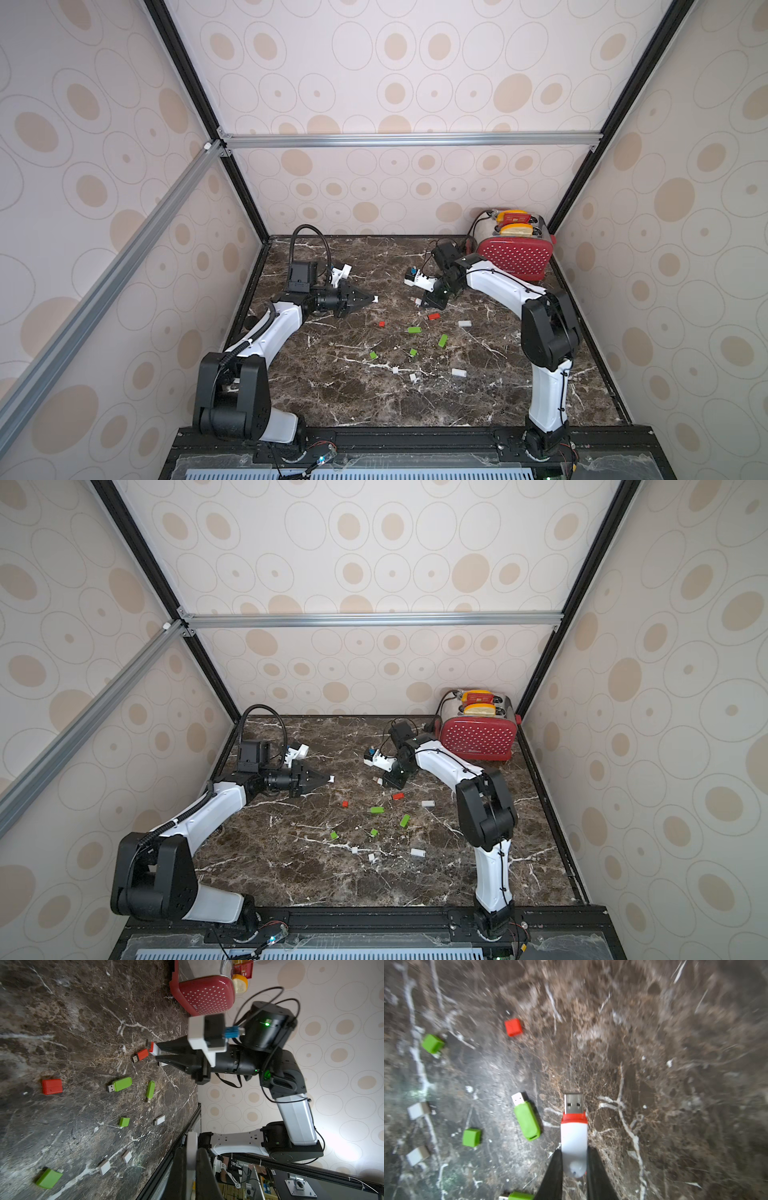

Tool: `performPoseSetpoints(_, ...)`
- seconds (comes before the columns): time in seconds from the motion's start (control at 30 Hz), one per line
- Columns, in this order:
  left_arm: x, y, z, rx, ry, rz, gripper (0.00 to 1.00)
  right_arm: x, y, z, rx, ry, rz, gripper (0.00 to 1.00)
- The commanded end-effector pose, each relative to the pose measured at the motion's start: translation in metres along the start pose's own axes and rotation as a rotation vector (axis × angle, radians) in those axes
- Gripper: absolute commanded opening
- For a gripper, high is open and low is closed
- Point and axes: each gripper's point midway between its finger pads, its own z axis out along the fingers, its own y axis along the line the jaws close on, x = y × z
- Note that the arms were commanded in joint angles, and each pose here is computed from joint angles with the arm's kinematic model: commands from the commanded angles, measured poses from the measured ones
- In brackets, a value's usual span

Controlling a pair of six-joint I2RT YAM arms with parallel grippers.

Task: Close the usb drive cover
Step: Pick up the USB drive from the center of the board, then close the cover of the USB drive.

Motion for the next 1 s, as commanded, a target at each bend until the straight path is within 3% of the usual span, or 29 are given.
performPoseSetpoints(0.0, -0.001, -0.006, 0.001, 0.022, 0.016, 0.04, 0.0, -0.022, 0.021, -0.023, -0.034, -0.105, -0.057, 0.07)
performPoseSetpoints(0.3, 0.01, -0.011, 0.015, 0.047, 0.08, 0.067, 0.0, -0.046, 0.074, -0.042, -0.071, -0.187, -0.254, 0.06)
performPoseSetpoints(0.97, 0.024, -0.007, 0.035, 0.037, 0.14, 0.082, 0.0, -0.063, 0.104, -0.044, -0.106, -0.239, -0.299, 0.06)
